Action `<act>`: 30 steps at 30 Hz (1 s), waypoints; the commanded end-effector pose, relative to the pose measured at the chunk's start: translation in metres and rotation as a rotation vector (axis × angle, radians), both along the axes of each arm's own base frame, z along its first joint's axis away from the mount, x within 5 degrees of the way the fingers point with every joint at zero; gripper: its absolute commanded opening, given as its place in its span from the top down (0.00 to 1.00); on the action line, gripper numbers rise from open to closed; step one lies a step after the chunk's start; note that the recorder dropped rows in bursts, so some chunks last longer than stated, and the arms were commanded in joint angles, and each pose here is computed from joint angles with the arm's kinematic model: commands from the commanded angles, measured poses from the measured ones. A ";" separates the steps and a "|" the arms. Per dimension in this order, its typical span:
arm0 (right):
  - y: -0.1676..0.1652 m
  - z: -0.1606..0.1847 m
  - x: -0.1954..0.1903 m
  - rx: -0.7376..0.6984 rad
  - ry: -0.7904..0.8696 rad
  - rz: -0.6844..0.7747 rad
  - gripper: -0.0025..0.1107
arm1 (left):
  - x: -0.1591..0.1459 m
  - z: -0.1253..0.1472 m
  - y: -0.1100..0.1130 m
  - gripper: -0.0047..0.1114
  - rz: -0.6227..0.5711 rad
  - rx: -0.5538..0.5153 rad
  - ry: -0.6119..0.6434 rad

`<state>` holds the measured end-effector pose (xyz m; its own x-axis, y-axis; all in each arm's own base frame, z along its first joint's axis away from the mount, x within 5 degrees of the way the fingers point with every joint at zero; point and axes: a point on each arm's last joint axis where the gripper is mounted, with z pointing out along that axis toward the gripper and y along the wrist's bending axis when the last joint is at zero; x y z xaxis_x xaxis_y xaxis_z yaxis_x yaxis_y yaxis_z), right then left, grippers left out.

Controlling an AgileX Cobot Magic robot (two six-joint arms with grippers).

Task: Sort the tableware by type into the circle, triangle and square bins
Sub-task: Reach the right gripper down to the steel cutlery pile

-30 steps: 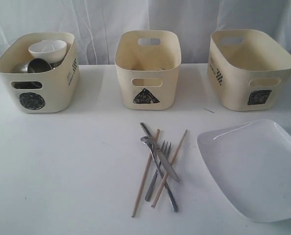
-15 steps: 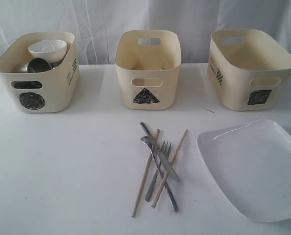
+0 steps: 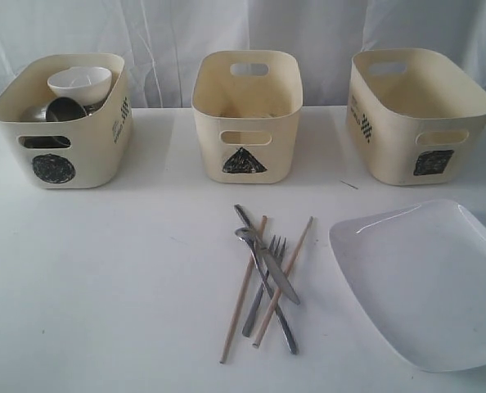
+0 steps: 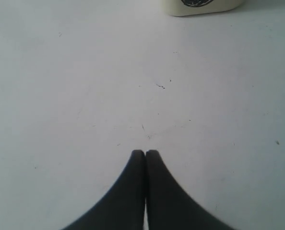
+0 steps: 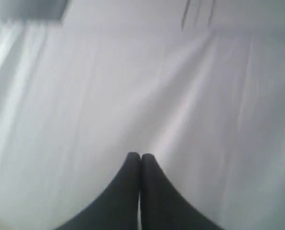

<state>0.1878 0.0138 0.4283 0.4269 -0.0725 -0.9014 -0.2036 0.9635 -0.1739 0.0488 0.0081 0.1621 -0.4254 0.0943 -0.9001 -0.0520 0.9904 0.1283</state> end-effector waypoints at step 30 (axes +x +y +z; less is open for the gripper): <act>0.171 -0.215 0.163 -0.329 1.605 0.299 0.80 | 0.000 -0.001 -0.001 0.96 -0.011 -0.006 -0.001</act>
